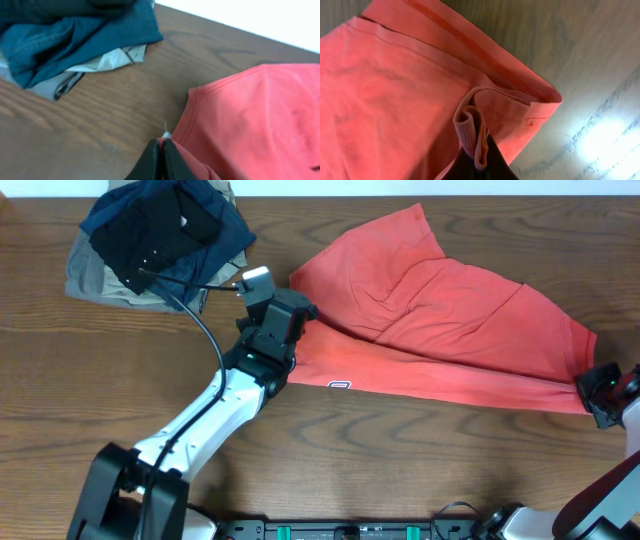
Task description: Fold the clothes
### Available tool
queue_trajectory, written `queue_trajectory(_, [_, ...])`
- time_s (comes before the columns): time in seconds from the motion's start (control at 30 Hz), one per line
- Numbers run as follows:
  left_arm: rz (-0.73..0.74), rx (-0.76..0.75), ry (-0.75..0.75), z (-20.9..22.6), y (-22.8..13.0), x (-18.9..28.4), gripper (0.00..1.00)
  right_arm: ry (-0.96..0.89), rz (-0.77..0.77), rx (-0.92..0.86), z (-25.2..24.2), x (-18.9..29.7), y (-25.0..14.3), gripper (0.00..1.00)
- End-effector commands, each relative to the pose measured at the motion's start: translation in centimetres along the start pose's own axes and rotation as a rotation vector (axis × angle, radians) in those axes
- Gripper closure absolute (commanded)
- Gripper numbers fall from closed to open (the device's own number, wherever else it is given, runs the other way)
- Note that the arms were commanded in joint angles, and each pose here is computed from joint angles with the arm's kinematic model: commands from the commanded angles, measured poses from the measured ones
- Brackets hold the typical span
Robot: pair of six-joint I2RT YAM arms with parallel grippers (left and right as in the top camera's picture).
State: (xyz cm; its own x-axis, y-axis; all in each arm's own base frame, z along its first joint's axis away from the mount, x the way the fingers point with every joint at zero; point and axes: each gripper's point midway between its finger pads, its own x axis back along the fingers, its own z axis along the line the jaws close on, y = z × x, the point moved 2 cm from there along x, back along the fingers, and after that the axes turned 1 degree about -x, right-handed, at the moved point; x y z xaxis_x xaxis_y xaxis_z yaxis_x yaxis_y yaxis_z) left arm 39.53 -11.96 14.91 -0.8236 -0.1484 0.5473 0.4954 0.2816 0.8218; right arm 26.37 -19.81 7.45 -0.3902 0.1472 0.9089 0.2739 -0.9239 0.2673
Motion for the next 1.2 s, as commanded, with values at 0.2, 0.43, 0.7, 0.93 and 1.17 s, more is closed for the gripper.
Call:
queue_trajectory(0.2, [0.007,-0.023,0.035,0.1,-1.9,-2.8,0.94,-0.006,-0.113,0.048,1.7,0.5,1.6,0.99])
queue_trajectory(0.43, [0.013,-0.027,0.040,-0.2,-3.5,-4.7,0.94,-0.068,-0.170,0.007,0.7,0.6,2.6,0.99])
queue_trajectory(0.7, [0.017,-0.077,0.042,-0.3,-4.2,-5.5,0.22,-0.083,-0.168,0.006,0.5,0.1,2.6,0.05])
queue_trajectory(0.93, [-0.023,-0.137,0.015,0.1,0.1,-0.9,0.02,-0.045,-0.082,0.031,1.7,1.3,2.0,0.01])
queue_trajectory(1.17, [0.221,-0.169,-0.259,-1.8,-2.2,4.2,0.02,0.152,0.099,0.189,5.4,2.8,-0.6,0.02])
